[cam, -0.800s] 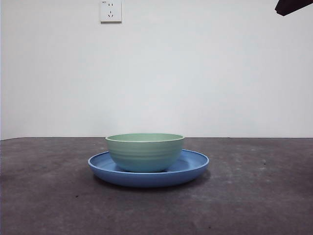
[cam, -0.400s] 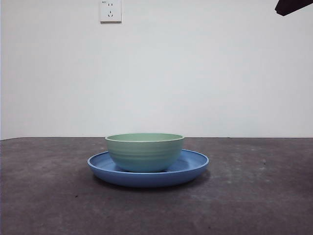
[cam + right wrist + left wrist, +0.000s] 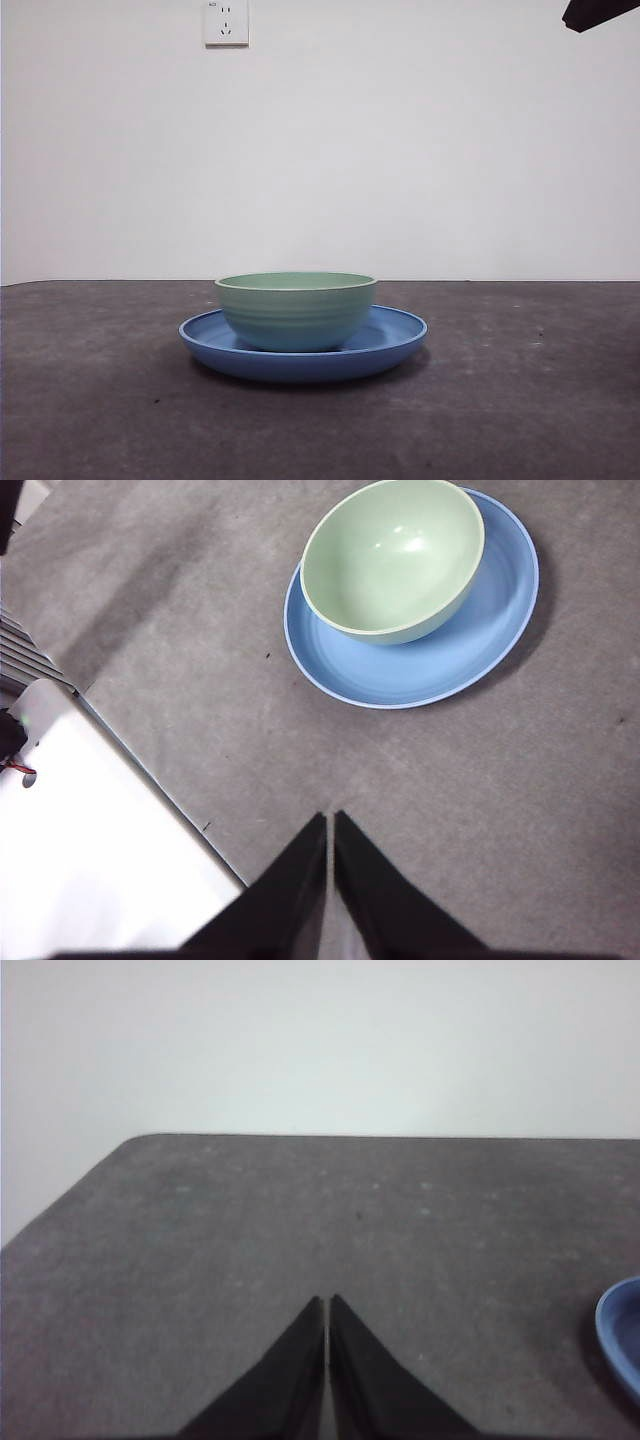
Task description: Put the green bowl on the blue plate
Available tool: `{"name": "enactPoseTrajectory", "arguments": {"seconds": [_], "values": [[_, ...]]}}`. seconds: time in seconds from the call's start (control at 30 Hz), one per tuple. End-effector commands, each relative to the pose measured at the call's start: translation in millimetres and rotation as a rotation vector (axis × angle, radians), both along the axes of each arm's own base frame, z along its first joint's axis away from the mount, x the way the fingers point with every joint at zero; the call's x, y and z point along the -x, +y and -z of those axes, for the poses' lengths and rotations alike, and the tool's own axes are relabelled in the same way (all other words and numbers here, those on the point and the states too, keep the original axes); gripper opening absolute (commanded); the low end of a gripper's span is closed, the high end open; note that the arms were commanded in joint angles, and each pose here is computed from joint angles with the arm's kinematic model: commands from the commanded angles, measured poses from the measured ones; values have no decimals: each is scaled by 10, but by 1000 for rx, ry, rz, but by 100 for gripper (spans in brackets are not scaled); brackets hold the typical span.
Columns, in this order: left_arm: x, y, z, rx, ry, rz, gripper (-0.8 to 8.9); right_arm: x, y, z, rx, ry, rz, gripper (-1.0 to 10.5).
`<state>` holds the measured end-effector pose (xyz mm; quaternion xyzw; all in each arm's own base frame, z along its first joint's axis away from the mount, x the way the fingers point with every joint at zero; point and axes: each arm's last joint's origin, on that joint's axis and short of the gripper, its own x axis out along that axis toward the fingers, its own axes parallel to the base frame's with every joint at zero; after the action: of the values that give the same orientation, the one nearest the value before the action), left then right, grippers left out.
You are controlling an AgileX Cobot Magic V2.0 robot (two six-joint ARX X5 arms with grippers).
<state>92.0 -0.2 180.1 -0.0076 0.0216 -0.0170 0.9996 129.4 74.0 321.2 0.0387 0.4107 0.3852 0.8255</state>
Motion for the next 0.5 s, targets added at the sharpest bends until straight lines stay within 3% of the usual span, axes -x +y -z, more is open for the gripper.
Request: {"name": "enactPoseTrajectory", "arguments": {"seconds": [0.03, 0.5], "values": [[-18, 5, 79, 8, 16, -9, 8, -7, 13, -33, -4, -21, -12, 7], [-37, 5, 308, 34, 136, -11, 8, -7, 13, -33, -4, -21, -12, 7]]}}
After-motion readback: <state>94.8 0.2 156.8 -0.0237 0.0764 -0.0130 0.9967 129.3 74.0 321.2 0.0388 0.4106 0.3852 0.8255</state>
